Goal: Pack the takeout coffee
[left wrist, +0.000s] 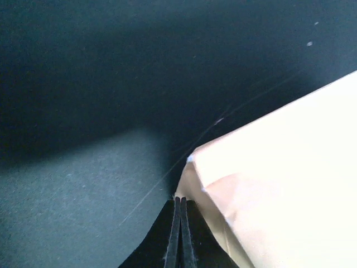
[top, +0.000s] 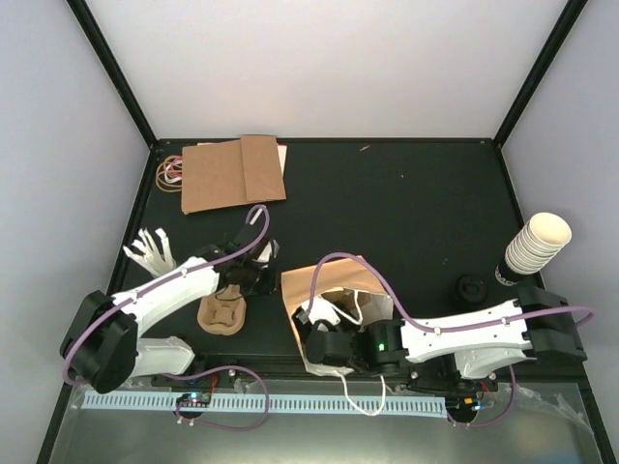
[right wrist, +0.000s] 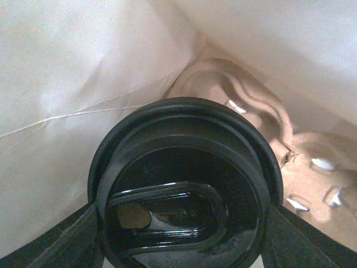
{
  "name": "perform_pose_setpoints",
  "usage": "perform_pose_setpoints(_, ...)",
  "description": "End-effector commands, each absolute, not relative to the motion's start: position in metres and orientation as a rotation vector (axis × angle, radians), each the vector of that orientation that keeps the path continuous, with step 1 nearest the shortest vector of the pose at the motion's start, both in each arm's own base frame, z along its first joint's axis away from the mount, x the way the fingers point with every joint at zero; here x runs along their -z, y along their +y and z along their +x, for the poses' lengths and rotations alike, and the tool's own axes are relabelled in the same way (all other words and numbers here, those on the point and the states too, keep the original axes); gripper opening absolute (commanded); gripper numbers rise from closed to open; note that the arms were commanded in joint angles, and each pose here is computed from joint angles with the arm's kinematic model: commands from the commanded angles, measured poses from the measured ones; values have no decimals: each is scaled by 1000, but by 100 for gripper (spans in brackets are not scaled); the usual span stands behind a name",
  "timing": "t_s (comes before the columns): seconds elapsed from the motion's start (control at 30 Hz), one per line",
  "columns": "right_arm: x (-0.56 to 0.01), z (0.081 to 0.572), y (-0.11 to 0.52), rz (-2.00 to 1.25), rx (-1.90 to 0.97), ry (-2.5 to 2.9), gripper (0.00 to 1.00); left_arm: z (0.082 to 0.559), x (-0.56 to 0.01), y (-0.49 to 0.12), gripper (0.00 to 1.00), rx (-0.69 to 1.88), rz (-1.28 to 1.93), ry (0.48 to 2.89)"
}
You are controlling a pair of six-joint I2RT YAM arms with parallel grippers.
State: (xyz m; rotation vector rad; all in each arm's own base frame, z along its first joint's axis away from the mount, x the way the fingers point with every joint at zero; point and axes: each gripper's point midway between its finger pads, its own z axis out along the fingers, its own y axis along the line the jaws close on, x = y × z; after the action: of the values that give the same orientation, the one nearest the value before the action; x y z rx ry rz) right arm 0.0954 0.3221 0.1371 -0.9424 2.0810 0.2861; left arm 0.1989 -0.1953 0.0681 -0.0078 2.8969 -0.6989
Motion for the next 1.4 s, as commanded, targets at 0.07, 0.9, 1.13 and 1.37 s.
perform_pose_setpoints(0.07, -110, 87, 320, -963, -240, 2116, 54, 227, -106, -223, 2, 811, 69, 2736)
perform_pose_setpoints(0.9, -107, 101, 313, -978, 61, 1903, 53, 305, -142, -216, 33, 568, 254, 2739)
perform_pose_setpoints(1.13, -112, 106, 312, -985, 113, 1864, 54, 313, -127, -233, 45, 606, 331, 2811)
perform_pose_setpoints(1.37, -123, 109, 307, -998, 145, 1821, 54, 305, -109, -246, 49, 654, 389, 2863)
